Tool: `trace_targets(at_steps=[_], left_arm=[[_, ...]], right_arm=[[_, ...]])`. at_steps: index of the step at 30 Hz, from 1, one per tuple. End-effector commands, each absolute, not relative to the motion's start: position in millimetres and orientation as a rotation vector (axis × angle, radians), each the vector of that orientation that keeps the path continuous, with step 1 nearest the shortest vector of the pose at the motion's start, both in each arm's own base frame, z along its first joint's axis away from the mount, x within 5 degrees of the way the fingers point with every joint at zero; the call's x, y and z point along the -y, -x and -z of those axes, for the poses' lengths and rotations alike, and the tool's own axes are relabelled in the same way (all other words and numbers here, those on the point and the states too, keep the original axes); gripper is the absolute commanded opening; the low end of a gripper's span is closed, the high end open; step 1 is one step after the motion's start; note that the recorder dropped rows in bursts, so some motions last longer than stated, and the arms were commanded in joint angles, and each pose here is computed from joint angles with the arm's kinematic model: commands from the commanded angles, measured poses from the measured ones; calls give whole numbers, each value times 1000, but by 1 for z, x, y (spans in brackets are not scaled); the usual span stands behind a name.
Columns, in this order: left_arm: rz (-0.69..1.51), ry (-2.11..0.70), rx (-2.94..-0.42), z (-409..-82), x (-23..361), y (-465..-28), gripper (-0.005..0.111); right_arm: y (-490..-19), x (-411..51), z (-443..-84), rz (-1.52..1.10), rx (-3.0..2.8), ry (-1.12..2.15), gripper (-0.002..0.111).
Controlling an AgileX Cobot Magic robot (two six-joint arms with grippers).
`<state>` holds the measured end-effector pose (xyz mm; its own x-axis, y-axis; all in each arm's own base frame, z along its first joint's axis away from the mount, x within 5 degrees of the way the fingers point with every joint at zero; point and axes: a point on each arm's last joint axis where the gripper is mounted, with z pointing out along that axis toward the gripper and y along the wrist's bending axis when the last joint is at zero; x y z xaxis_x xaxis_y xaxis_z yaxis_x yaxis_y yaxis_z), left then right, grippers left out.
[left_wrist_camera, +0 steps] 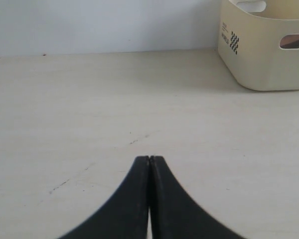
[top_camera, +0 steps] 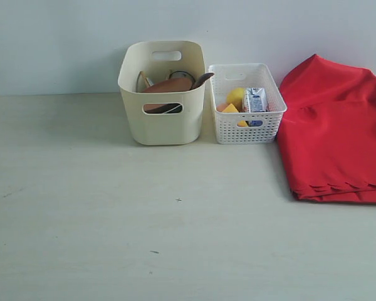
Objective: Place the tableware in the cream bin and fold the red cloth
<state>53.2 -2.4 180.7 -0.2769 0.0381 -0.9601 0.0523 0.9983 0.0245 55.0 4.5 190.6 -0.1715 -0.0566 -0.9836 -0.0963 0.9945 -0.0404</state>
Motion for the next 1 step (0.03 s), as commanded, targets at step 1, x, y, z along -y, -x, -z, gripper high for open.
trace_targets(at_steps=[1], left_arm=[[26, -56, -1840, -181, 3, -53, 0]], right_arm=[[-55, -4, -190, -28, -1740, 111, 0]])
